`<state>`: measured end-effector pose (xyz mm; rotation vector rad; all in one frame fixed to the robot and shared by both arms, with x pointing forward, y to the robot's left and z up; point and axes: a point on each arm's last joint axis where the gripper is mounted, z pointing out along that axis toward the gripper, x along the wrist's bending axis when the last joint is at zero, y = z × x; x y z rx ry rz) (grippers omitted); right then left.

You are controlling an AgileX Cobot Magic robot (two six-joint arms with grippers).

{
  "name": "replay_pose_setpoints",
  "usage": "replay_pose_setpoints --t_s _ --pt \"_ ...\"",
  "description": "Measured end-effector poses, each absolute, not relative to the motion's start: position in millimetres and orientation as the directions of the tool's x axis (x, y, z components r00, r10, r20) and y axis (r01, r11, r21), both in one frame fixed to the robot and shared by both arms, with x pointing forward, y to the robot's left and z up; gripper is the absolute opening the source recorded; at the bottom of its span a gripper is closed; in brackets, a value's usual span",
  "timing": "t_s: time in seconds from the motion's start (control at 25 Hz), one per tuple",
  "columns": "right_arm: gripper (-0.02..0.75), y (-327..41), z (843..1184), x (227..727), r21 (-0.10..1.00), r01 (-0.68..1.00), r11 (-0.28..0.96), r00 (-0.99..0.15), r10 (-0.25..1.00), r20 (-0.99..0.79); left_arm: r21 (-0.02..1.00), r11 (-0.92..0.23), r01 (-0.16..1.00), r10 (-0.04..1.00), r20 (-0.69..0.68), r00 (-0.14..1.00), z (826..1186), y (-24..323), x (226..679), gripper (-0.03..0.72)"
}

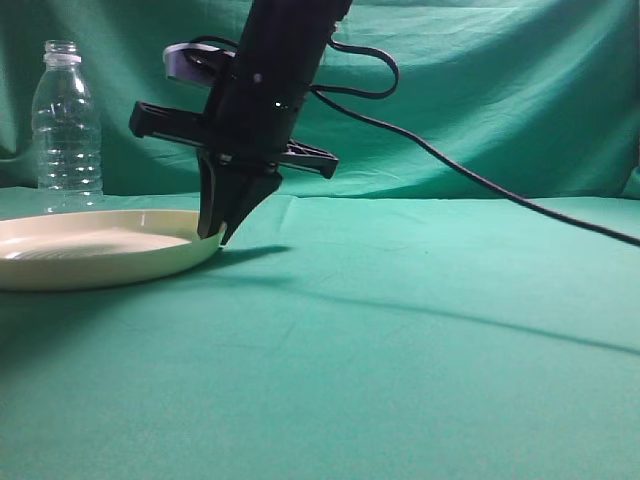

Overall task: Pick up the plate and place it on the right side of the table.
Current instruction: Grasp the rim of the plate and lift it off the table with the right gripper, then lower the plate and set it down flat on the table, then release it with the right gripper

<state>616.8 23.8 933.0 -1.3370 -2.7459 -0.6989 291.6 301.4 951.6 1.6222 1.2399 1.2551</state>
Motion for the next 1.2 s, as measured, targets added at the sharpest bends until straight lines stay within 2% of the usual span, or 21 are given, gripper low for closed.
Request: replay_pose_setpoints --t_s 0.08,0.12,0.44,0.72,0.92,1.2 --pt "0.071 24.7 934.4 616.9 0.387 0.759 0.523 -0.626 0.751 0.211 0.929 -0.271 0.253 0.963 0.264 0.060 951.6 301.4 291.6 0.000" --pt "0.000 24.8 936.0 617.0 0.384 0.761 0.522 -0.623 0.753 0.212 0.929 -0.271 0.253 0.963 0.264 0.060 951.6 301.4 291.6 0.000" --pt "0.000 19.3 965.4 624.5 0.339 0.752 0.566 -0.627 0.773 0.099 0.929 -0.271 0.253 0.963 0.264 0.060 951.6 301.4 291.6 0.000" --pt "0.000 0.3 964.2 626.3 0.220 0.818 0.531 -0.552 0.833 0.042 0.929 -0.271 0.253 0.963 0.264 0.060 951.6 301.4 291.6 0.000" --pt "0.000 -41.7 964.8 641.1 0.149 0.880 0.450 -0.460 0.887 0.040 0.929 -0.271 0.253 0.963 0.264 0.060 951.6 301.4 291.6 0.000" --pt "0.000 -124.0 986.2 649.0 0.127 0.943 0.308 -0.315 0.949 0.031 0.929 -0.271 0.253 0.963 0.264 0.060 951.6 301.4 291.6 0.000"
